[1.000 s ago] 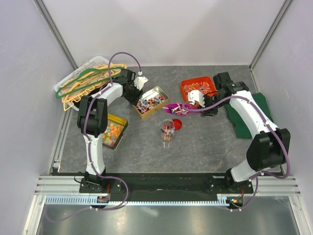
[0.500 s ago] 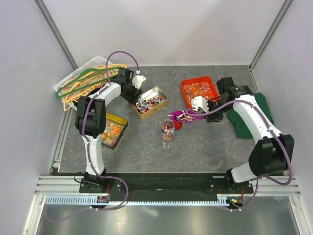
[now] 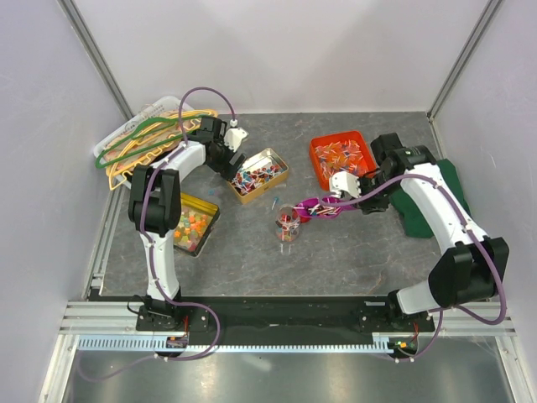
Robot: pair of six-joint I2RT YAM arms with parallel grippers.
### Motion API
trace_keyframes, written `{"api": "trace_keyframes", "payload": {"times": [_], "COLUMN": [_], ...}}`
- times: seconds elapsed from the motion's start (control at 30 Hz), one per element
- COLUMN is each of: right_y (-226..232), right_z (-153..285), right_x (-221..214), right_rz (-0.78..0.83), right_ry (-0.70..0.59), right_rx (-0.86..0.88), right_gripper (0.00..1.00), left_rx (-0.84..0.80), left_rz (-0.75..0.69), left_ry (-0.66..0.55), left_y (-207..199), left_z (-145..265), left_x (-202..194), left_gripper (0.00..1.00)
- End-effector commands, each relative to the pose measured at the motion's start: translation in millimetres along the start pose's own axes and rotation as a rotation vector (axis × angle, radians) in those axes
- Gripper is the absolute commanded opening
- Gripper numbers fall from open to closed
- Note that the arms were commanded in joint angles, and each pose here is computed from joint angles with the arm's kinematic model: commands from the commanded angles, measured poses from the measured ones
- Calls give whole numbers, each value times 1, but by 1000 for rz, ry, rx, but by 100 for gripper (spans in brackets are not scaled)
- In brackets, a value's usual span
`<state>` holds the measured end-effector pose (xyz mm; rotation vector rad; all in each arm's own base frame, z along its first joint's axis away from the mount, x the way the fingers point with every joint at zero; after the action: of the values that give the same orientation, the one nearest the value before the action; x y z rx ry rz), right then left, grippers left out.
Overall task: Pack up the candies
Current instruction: Place the fake candies in the packing bottle.
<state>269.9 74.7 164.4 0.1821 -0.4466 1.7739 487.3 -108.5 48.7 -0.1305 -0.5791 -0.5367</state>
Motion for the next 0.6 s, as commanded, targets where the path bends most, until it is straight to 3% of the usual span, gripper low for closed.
{"api": "trace_keyframes", "payload": {"times": [0.0, 0.57], "right_y": [-8, -22], "right_z": [24, 24], "right_x": [9, 25], "right_rz": [53, 98], "right_ry": [51, 185], "right_rx": [-41, -9], "right_gripper": [0, 0], "left_rx": [-1, -20], "left_rz": [38, 67], "left_ry": [-72, -103], "left_y": [1, 2], "left_z": [23, 44], "left_x": [21, 18], "left_gripper": [100, 100]}}
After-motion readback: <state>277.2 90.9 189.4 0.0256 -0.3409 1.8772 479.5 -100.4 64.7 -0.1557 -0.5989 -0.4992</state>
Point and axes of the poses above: each gripper's point midway between its finger pads, its own z axis back along the fingers, its own y axis along the line the jaws close on, x = y × z, the point moved 1 cm from there along z, back along the fingers, and after that the axes turned 12 degrees about z, right-handed, at the moved point
